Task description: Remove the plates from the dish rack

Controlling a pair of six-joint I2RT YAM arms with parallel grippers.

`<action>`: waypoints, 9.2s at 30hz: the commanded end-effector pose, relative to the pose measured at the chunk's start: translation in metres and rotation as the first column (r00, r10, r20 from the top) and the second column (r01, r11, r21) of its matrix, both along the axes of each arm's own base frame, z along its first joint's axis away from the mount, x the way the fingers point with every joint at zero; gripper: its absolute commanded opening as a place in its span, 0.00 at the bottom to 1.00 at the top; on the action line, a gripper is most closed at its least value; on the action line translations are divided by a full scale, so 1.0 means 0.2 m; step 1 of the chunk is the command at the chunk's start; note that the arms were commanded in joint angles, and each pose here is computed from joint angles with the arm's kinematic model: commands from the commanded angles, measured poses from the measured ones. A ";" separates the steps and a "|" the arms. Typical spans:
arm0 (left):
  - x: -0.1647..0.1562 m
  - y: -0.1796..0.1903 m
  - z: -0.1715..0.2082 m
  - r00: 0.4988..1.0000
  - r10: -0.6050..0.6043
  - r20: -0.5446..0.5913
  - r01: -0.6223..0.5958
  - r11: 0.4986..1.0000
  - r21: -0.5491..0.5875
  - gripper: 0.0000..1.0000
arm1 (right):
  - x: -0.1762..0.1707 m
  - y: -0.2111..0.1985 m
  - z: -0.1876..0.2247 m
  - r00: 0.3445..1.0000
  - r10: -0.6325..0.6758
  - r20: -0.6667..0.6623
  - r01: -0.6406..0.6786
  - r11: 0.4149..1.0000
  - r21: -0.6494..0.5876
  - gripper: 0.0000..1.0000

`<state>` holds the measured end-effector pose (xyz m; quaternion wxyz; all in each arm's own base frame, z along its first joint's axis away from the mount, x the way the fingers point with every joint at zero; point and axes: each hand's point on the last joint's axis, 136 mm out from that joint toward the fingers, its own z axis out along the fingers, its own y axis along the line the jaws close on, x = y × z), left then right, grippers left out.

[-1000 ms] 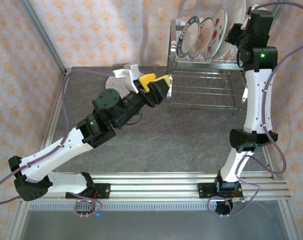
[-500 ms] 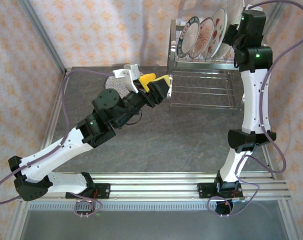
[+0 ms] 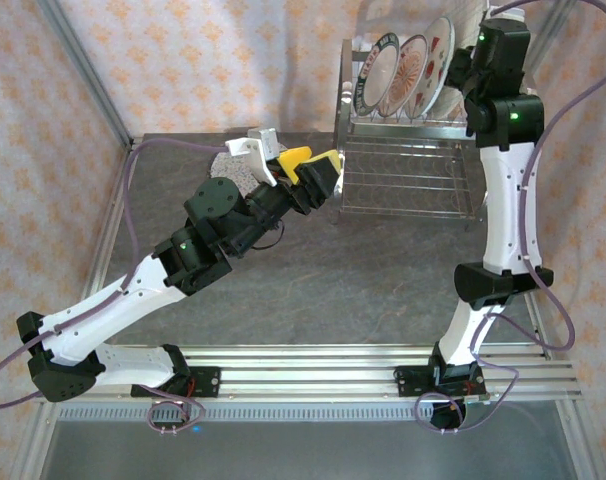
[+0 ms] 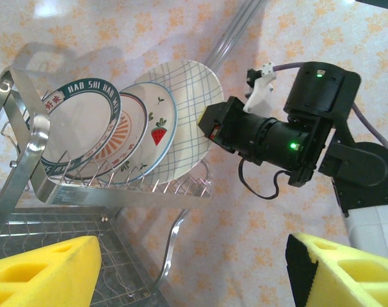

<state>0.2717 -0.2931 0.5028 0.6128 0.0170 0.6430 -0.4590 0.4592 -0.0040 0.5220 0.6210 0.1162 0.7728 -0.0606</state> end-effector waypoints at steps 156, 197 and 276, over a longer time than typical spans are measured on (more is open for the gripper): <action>1.14 1.14 -1.44 0.764 0.174 -0.621 -0.440 0.845 -0.305 0.00 | -0.96 1.24 -0.40 0.573 0.810 0.122 -0.798 0.586 -0.141 0.99; 1.38 1.22 -1.94 0.645 0.134 -0.752 -0.442 0.868 -0.224 0.00 | -0.96 1.20 -0.37 0.608 0.786 0.112 -0.780 0.618 -0.099 0.99; 1.07 1.35 -1.89 0.270 0.336 -0.902 -0.411 0.888 0.208 0.63 | -0.84 0.47 -0.13 0.984 0.128 0.124 -0.129 0.992 -0.004 0.88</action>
